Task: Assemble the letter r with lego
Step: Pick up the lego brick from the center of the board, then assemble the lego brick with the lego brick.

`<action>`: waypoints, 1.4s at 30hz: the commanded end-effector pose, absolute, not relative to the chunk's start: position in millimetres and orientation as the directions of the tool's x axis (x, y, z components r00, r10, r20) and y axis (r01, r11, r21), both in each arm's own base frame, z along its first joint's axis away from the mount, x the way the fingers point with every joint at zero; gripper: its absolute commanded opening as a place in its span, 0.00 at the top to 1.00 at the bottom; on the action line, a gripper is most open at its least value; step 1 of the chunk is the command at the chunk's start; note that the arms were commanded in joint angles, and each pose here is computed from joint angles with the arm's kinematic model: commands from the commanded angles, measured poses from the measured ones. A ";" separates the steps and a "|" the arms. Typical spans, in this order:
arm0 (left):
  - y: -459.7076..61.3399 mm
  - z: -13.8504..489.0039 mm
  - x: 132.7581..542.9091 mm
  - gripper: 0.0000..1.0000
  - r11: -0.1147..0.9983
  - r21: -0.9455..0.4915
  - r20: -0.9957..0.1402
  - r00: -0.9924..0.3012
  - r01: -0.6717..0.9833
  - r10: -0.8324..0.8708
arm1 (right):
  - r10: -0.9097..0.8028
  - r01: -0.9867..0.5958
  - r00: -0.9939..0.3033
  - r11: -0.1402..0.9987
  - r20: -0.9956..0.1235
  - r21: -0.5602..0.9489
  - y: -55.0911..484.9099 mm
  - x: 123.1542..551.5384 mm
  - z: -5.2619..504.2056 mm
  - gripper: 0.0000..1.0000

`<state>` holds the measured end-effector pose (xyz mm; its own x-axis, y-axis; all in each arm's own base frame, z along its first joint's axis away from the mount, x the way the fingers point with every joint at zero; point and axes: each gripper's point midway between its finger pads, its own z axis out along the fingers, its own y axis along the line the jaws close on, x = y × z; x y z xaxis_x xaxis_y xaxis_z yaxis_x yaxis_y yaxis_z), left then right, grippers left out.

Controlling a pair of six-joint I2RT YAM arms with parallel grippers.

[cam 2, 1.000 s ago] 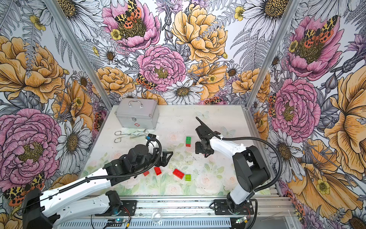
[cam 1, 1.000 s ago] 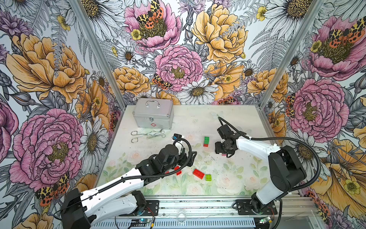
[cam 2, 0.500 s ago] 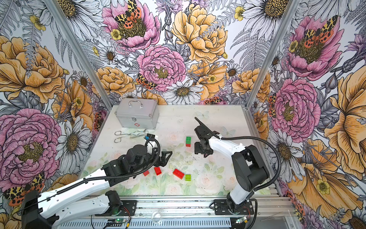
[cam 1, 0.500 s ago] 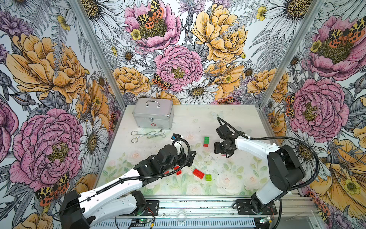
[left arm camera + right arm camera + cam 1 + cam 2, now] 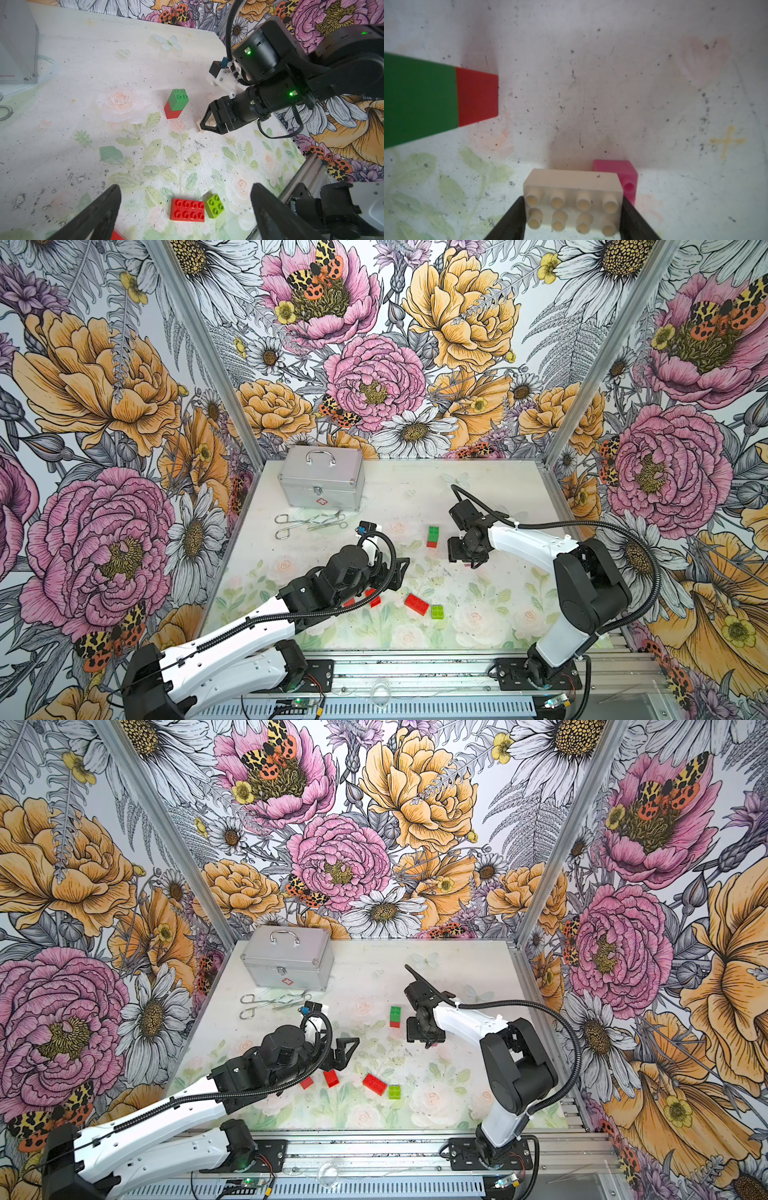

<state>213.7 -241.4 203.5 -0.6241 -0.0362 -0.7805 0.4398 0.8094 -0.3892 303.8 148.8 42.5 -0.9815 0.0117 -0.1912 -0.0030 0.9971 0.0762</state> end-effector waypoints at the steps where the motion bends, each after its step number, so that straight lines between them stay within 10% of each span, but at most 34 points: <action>1: -234.1 199.2 214.0 0.01 0.824 -0.381 -0.783 -0.621 0.420 -0.046 | 0.025 0.024 -0.998 0.999 -0.059 0.026 139.3 278.6 -6.0 0.64; 42: -192.2 221.5 222.1 0.01 0.802 -0.423 -0.809 -0.574 0.422 -0.125 | 0.105 0.081 -0.961 0.991 -0.255 0.103 205.8 360.8 128.2 0.66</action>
